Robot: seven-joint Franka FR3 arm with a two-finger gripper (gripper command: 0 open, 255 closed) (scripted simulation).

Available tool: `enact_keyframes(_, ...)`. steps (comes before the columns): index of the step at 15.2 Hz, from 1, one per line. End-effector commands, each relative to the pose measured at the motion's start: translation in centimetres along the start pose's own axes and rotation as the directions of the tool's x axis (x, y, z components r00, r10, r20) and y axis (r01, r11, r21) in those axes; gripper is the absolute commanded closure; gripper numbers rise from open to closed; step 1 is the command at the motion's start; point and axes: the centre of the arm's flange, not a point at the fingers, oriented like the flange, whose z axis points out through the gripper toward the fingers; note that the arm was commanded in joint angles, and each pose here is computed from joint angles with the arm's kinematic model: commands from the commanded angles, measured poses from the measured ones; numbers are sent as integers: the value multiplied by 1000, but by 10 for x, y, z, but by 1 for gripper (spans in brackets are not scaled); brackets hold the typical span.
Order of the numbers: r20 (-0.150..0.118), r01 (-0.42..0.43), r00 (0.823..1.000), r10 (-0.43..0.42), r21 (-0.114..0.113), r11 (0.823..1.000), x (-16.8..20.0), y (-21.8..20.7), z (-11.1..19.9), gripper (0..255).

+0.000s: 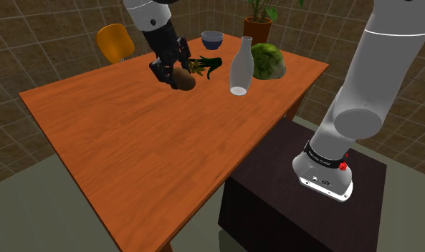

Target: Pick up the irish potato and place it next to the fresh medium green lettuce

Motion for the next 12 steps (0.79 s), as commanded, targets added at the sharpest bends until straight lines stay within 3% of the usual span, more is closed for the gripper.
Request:
enact_keyframes(1,0,0,1000,0,0,1000,-2,2,-11,255)
enact_keyframes(12,0,0,1000,0,0,1000,-13,16,-66,255)
